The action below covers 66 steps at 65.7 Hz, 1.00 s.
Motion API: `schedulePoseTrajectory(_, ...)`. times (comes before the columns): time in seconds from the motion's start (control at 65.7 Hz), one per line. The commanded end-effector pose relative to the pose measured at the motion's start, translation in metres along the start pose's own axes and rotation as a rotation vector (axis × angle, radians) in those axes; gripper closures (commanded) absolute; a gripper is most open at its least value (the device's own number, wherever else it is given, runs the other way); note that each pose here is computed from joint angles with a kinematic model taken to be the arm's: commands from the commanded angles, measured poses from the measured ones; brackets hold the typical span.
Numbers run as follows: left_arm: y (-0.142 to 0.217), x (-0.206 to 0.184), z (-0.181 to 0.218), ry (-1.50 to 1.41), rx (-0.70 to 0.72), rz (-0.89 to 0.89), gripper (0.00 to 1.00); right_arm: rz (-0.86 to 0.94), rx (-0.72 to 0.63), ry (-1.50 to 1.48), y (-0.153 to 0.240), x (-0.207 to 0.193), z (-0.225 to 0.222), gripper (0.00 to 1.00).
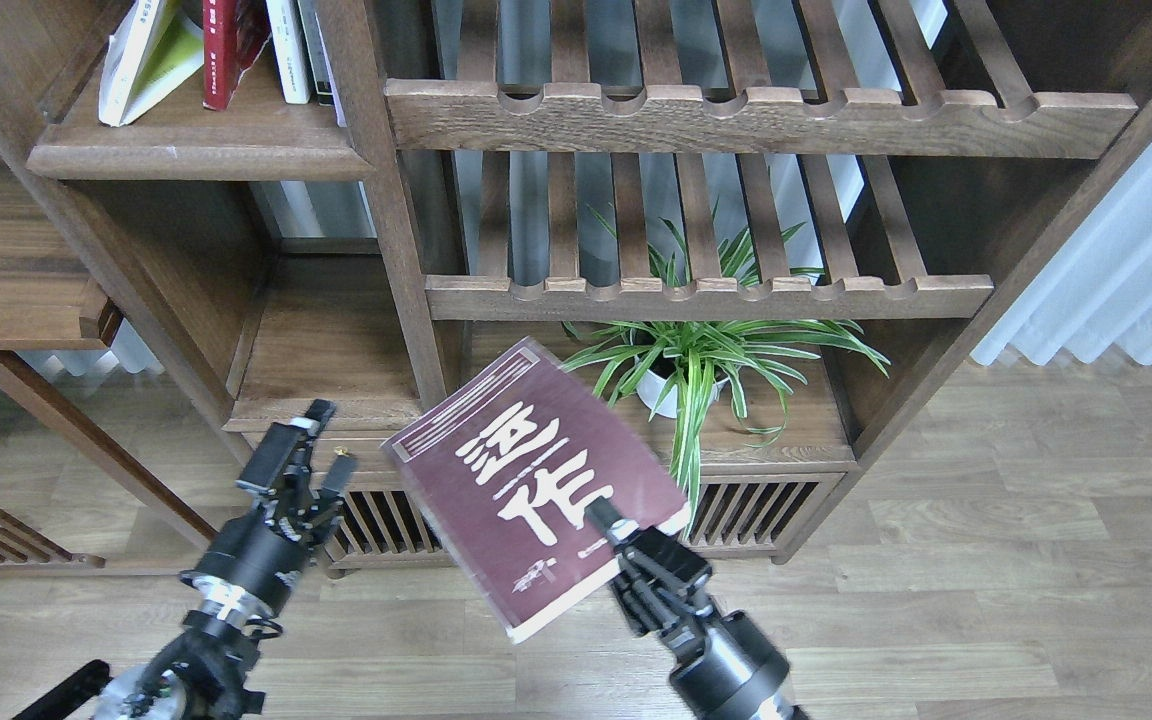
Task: Organize books on shelf
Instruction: 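Pull the maroon book off the top shelf and lower it toward the left gripper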
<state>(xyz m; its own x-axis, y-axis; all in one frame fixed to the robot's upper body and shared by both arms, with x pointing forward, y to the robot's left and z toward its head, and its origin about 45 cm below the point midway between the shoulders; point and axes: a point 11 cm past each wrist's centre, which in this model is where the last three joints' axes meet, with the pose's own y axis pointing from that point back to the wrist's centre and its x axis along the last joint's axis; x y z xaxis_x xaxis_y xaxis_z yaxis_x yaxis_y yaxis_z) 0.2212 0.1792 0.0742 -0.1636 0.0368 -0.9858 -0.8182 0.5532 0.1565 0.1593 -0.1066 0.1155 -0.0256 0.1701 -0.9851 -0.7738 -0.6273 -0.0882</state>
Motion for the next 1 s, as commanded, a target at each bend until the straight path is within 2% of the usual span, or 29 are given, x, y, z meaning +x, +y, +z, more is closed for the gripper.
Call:
schedulePoseTrajectory(0.0,0.000,0.000,-0.012,0.006,0.035,0.000,0.00,0.000,0.002,-0.008,0.000,0.000,0.002,0.96)
schedulePoseTrajectory(0.365,-0.011,-0.006,-0.030,0.044,0.053,-0.032,0.01,0.021,-0.020,-0.028,0.007,0.006,0.012,0.96)
schedulePoseTrajectory(0.472,-0.009,-0.003,-0.030,0.042,0.055,-0.021,0.15,0.031,-0.029,-0.036,0.011,0.008,0.017,0.96)
schedulePoseTrajectory(0.517,-0.008,-0.001,-0.032,0.039,0.064,-0.015,0.22,0.032,-0.035,-0.040,0.011,0.009,0.020,0.96)
schedulePoseTrajectory(0.548,-0.007,0.000,-0.032,0.034,0.070,-0.011,0.33,0.036,-0.037,-0.045,0.012,0.010,0.022,0.96)
schedulePoseTrajectory(0.563,-0.006,0.001,-0.032,0.033,0.070,-0.006,0.45,0.035,-0.039,-0.045,0.012,0.010,0.023,0.96)
schedulePoseTrajectory(0.578,-0.006,0.001,-0.032,0.032,0.069,-0.007,0.52,0.034,-0.038,-0.046,0.011,0.010,0.023,0.96)
schedulePoseTrajectory(0.594,-0.005,0.002,-0.031,0.030,0.064,-0.003,0.70,0.035,-0.038,-0.047,0.012,0.010,0.023,0.96)
schedulePoseTrajectory(0.624,-0.001,0.005,-0.030,0.033,0.053,0.008,0.99,0.035,-0.038,-0.047,0.012,0.010,0.023,0.96)
schedulePoseTrajectory(0.989,0.011,0.013,-0.020,-0.048,0.071,0.043,0.99,0.035,-0.036,-0.043,0.012,0.010,0.022,0.94)
